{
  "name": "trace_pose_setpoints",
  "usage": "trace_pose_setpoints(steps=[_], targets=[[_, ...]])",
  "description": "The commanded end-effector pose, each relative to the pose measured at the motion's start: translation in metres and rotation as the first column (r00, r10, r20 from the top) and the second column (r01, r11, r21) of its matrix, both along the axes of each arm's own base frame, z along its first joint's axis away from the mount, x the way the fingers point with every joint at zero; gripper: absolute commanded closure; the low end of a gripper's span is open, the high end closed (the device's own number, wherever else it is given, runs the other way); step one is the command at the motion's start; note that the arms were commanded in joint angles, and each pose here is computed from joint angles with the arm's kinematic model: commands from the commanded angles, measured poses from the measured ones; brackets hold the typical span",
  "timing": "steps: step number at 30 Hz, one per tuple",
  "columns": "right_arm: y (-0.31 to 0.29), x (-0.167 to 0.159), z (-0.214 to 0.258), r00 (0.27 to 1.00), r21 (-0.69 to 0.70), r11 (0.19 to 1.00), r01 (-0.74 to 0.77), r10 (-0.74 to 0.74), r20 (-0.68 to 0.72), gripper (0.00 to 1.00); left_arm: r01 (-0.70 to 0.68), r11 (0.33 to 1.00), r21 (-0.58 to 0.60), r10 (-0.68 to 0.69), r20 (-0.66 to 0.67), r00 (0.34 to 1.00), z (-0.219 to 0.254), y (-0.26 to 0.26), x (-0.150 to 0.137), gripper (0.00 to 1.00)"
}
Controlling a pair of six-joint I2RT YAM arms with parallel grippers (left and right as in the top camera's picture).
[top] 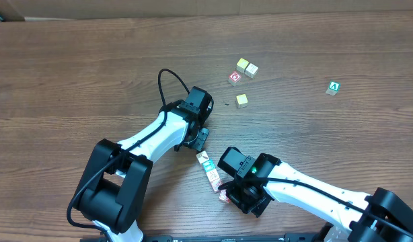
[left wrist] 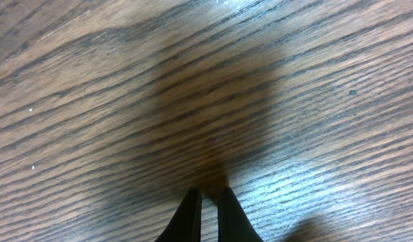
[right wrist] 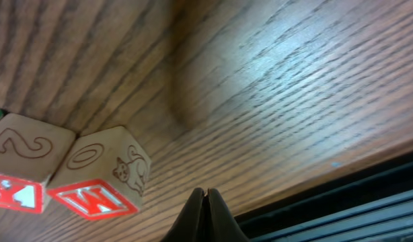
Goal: Flip 5 blocks
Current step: 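Hold the row between the left gripper and right gripper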
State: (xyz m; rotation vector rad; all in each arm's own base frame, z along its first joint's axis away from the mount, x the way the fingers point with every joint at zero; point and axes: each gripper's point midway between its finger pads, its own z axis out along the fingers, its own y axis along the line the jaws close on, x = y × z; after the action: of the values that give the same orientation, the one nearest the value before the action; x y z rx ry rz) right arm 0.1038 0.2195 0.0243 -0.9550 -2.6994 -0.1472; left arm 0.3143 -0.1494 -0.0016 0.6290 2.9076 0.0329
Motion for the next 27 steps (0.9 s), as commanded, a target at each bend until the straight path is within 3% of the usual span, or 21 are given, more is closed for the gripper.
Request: trace_pose_setpoints(steps=[1, 27], targets=[[0.013, -0.003, 0.005, 1.000, 0.073, 0.997, 0.015, -0.013, -0.022, 0.96, 0.010, 0.998, 0.054, -0.006, -0.074, 0.997, -0.023, 0.015, -0.015, 0.96], [0.021, -0.007, -0.012, 0.997, 0.147, 0.986, 0.077, -0.071, -0.044, 0.96, 0.011, 0.998, 0.056, -0.006, -0.078, 0.997, -0.024, 0.016, -0.016, 0.96]])
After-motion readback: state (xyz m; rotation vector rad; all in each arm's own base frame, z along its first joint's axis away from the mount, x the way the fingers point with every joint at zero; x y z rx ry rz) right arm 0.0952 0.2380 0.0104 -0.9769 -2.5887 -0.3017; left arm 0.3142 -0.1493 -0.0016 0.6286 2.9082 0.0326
